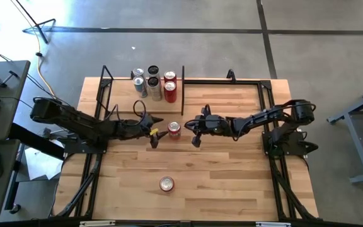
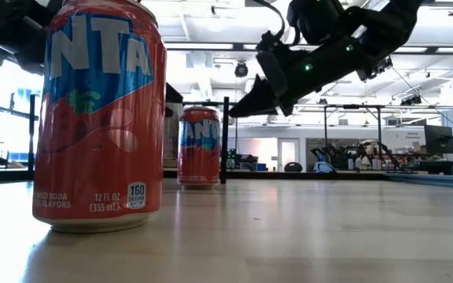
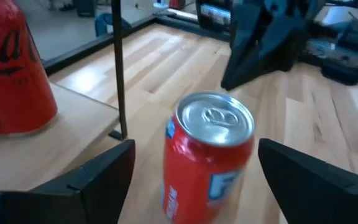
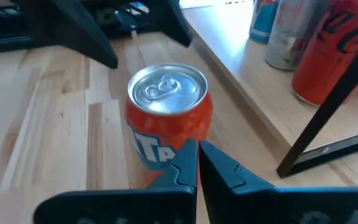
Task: Place canned beverage on shelf
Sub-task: Put the top red soda can on the shelf
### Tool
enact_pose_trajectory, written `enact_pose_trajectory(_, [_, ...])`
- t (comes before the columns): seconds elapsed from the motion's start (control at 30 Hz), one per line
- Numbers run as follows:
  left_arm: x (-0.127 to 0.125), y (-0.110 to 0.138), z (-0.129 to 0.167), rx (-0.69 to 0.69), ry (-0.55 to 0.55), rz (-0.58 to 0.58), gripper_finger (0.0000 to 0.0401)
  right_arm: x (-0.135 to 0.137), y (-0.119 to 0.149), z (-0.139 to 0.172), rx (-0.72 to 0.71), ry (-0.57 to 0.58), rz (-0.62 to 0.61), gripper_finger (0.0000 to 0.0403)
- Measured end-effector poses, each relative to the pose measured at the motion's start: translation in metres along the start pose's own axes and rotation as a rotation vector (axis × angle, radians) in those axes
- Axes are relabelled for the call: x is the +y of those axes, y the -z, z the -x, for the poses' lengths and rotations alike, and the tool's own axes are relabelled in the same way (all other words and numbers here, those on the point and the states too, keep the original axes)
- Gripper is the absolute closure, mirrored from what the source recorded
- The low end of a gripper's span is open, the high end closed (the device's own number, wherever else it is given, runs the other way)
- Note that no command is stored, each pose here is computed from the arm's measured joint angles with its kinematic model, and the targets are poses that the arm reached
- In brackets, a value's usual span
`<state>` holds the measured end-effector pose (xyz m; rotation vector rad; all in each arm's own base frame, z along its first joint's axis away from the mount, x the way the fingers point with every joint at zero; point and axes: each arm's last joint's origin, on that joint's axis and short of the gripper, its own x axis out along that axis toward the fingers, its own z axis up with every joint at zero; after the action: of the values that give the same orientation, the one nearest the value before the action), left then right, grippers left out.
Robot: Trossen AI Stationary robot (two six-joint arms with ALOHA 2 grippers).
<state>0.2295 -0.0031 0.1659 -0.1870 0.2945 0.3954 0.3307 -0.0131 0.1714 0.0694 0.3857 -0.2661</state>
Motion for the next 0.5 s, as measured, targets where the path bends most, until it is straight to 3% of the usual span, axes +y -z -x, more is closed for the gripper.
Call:
enact_pose_trajectory(0.23, [-0.002,0.004,-0.010,-0.015,0.021,-0.087,0.0068,-0.002,0.008,-0.023,0.040,-0.020,0.013,0.0403])
enact_pose_trajectory(0.5, [0.003,0.009,-0.019,0.022,0.002,-0.093,0.0068,0.003,0.003,-0.046,0.040,-0.042,0.042,0.0403])
